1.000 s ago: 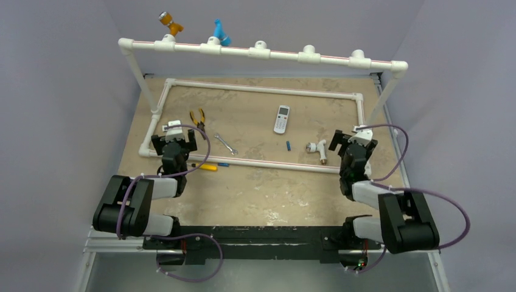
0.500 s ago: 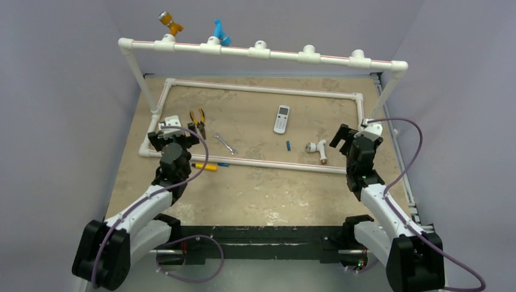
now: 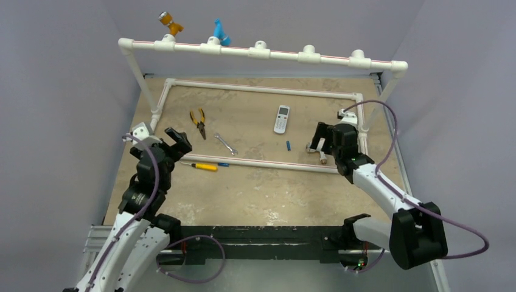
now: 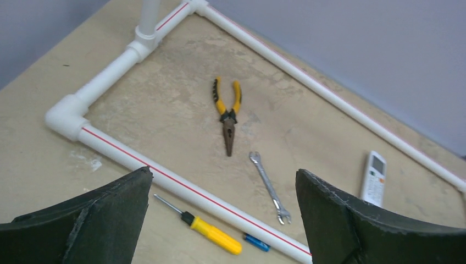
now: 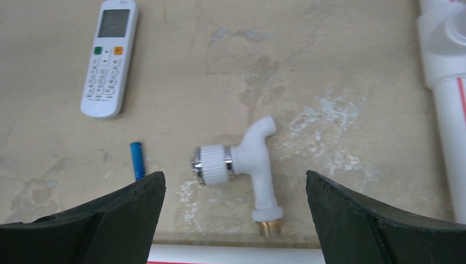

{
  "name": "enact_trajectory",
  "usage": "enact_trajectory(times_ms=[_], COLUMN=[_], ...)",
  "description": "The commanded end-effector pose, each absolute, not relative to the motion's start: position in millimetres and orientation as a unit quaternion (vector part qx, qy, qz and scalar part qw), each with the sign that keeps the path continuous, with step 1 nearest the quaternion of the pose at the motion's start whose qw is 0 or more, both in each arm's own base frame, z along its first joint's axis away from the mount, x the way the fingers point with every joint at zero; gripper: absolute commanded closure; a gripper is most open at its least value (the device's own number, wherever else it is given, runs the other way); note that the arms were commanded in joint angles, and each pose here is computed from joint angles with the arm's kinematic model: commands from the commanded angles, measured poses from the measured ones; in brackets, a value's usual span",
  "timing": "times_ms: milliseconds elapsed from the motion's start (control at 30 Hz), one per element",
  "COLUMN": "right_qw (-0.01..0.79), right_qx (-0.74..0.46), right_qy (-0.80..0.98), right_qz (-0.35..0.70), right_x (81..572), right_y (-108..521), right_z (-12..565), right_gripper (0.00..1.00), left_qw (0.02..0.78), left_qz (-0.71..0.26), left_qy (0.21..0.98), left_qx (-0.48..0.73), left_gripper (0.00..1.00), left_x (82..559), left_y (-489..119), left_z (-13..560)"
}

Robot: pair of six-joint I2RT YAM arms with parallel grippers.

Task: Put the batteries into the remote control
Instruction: Pick up the remote control from the center of the board.

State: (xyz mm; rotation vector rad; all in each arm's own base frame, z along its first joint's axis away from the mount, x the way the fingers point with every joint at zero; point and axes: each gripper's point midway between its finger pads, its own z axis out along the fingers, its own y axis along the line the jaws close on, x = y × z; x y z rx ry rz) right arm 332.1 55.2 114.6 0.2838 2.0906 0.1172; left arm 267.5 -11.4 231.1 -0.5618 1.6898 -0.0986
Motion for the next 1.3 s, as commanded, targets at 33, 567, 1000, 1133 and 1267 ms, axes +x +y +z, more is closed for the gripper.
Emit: enact_trajectory(times_ms=[33,567,1000,1133,1267], right_qw=[0.483,0.377,0.341,0.337,0.326], right_qx=[0.108,0.118,0.135,0.127,0.128], right_qy=[0.865,0.913,0.922,0.927,0.934], right_qz=[0.084,0.107,0.123,0.104,0.072], right_x=[359,445,460,460,457], right_y=[105,194,226,232,230], right_z=[130,80,49,42,31], right_gripper=[0.02,0.17,0.17,0.19,0.31], left_qw=[0.596,0.549,0.525,0.526,0.524], left_qz=[-0.132,-0.158,-0.173,-0.170,-0.167], left_qy=[0.764,0.821,0.833,0.833,0.835], left_qx=[-0.209,-0.006,0.013,0.012,0.011], left_gripper=[0.00,0.00,0.01,0.02,0.02], left_x=[235,208,211,212,211], left_y=[-38,-75,-87,-86,-85], left_z=[263,239,233,233,232])
